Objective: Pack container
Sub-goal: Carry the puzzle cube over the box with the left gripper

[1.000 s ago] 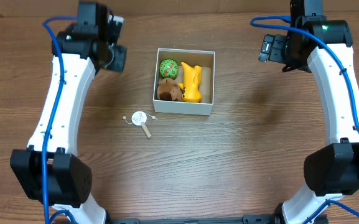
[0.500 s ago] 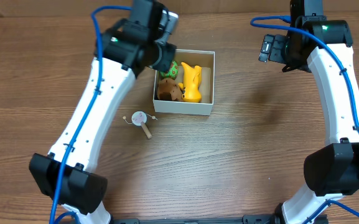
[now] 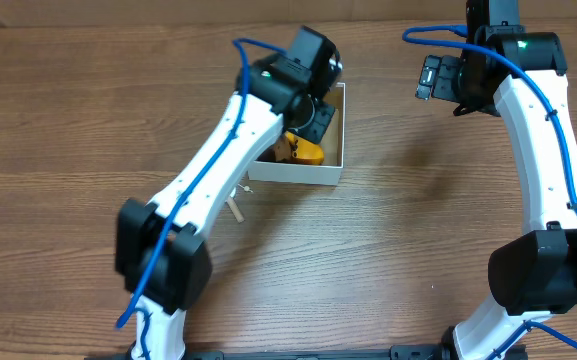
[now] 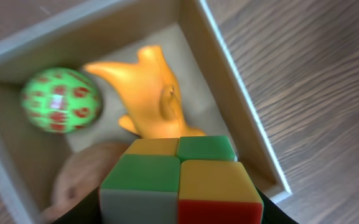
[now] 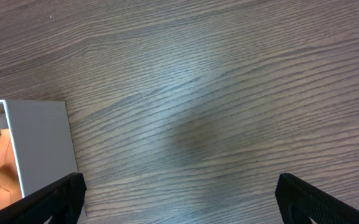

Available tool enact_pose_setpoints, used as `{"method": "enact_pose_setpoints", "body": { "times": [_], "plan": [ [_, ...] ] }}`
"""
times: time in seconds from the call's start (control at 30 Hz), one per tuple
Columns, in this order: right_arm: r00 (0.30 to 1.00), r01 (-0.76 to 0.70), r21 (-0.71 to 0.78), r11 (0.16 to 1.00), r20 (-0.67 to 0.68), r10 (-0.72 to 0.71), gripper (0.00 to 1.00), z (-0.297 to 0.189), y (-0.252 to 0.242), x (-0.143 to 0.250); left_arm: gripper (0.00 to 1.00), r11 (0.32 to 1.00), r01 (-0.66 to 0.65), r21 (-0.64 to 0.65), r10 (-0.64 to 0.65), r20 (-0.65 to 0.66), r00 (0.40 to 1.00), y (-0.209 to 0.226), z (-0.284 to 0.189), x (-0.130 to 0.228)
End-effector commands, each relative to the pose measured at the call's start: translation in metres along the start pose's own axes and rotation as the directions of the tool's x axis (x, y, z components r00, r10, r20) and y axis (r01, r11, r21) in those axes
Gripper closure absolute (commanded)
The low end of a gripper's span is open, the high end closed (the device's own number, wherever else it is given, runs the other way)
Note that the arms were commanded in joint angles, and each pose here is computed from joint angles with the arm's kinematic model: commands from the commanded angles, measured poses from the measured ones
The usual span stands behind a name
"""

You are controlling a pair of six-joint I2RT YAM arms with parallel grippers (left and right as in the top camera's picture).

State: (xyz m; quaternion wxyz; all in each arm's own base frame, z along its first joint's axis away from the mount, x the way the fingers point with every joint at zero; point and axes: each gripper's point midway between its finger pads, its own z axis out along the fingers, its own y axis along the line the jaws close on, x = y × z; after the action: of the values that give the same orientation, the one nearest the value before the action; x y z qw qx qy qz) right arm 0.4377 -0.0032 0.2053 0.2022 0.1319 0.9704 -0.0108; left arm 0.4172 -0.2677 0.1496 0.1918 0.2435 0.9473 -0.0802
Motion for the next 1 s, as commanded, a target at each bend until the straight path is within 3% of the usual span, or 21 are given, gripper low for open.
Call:
{"method": "enact_pose_setpoints", "body": {
  "times": [0.0, 0.47, 0.6, 0.73, 0.97],
  "plan": [
    [0.999, -0.017, -0.003, 1.000, 0.043, 0.017, 0.00, -0.013, -0.003, -0.009, 0.58, 1.000, 0.019, 0.018, -0.018, -0.040, 0.999, -0.006, 0.023, 0.003],
    [0.999, -0.017, -0.003, 1.000, 0.043, 0.017, 0.00, -0.013, -0.003, -0.009, 0.53, 0.999, 0.021, 0.034, -0.017, -0.127, 0.992, -0.011, 0.030, 0.023],
    [0.999, -0.017, -0.003, 1.000, 0.043, 0.017, 0.00, -0.013, -0.003, -0.009, 0.33, 0.999, 0.021, 0.027, -0.017, -0.137, 0.990, -0.009, 0.030, 0.026],
    [0.999, -0.017, -0.003, 1.000, 0.043, 0.017, 0.00, -0.013, -0.003, -0.009, 0.19, 0.999, 0.021, 0.028, -0.017, -0.127, 0.992, -0.010, 0.030, 0.024],
    [0.999, -0.017, -0.003, 1.000, 0.043, 0.017, 0.00, -0.013, -0.003, -0.009, 0.19, 0.999, 0.034, -0.009, -0.035, -0.065, 0.997, -0.004, 0.007, 0.002]
  ]
}}
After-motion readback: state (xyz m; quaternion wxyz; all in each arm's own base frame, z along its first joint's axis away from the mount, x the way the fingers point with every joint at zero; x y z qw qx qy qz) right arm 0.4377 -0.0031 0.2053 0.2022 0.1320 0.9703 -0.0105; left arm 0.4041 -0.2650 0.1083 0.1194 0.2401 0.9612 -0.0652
